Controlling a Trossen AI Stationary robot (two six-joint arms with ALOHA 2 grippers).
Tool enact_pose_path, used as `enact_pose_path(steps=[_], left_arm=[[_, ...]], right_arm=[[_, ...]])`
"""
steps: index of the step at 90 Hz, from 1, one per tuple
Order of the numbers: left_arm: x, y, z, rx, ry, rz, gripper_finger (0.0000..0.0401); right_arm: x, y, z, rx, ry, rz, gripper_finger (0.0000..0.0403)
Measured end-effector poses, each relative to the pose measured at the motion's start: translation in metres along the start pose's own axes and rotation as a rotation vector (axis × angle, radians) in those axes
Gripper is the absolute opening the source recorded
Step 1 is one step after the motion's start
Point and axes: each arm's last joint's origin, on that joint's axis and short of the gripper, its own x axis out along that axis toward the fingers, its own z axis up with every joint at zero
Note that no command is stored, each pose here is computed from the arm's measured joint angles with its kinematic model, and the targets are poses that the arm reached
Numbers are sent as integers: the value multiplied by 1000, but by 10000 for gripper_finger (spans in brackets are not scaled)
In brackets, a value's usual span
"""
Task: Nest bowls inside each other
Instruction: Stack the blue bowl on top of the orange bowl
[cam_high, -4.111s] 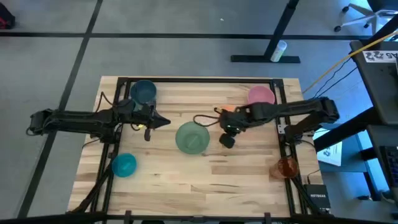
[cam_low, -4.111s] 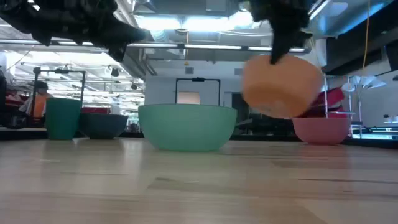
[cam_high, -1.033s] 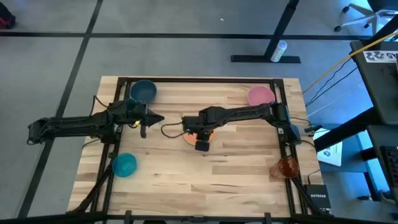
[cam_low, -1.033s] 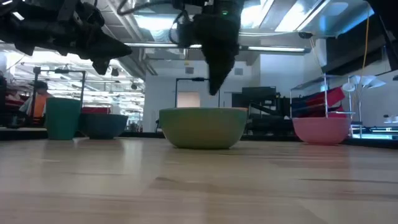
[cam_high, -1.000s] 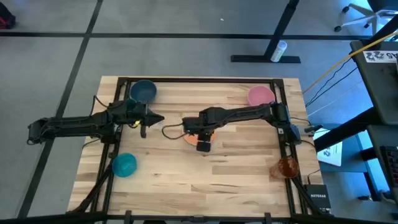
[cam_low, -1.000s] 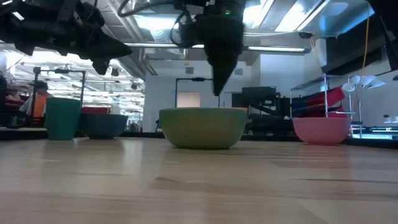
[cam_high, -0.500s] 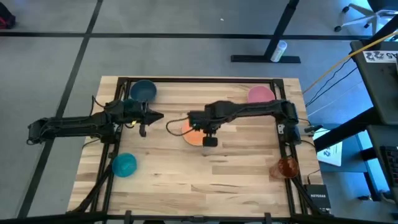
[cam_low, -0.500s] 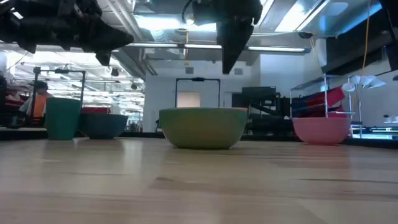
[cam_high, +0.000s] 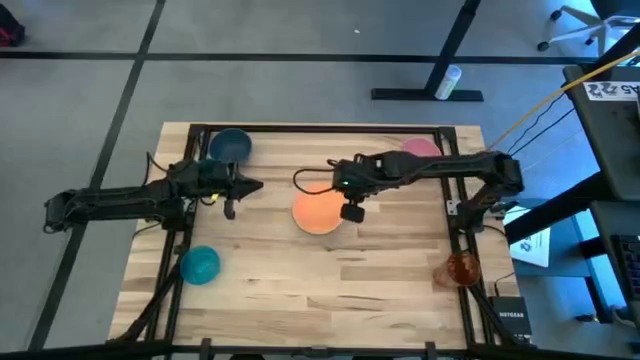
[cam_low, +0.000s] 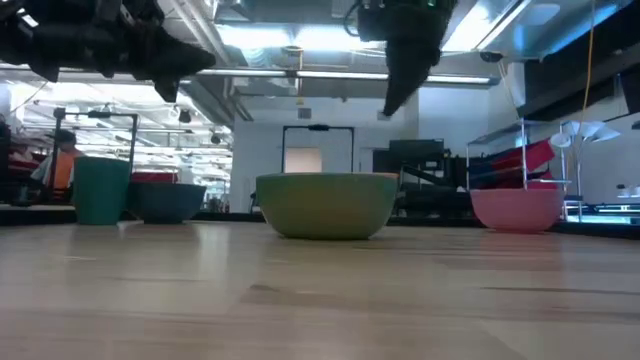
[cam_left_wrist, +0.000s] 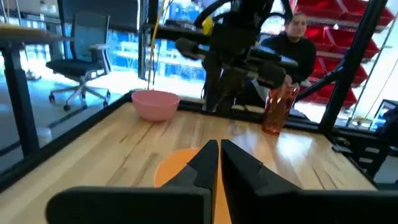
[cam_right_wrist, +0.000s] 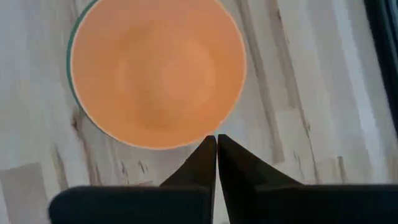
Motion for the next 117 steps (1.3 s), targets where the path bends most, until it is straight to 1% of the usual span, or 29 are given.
enact_pose_path(steps=[7,15,26,35,51,66,75,84,96,117], left_arm=[[0,0,-3,-7,31,5,0],[0,1,-3,-21,66,30,0],[0,1,5,-20,127,81,0],[0,2,16,-16,186,130,0],[2,8,35,-76,341,216,0],[9,21,48,-98,478,340,0],[18,29,47,-117,566,388,0],[26,37,41,-142,676,422,0],[36,46,35,-144,801,499,0],[47,58,40,-108,915,573,0]], right_arm=[[-1,-3,-15,46,-39,-38,0],[-4,-6,-31,108,-105,-41,0],[-13,-11,-49,202,-230,-19,0],[-16,-13,-58,240,-262,-15,0],[-18,-13,-58,263,-271,-10,0],[-16,-12,-58,254,-255,3,13],[-16,-11,-59,246,-246,31,29],[-15,-11,-63,210,-191,54,36],[-15,-11,-65,210,-174,30,34],[-15,-12,-65,214,-180,23,40]])
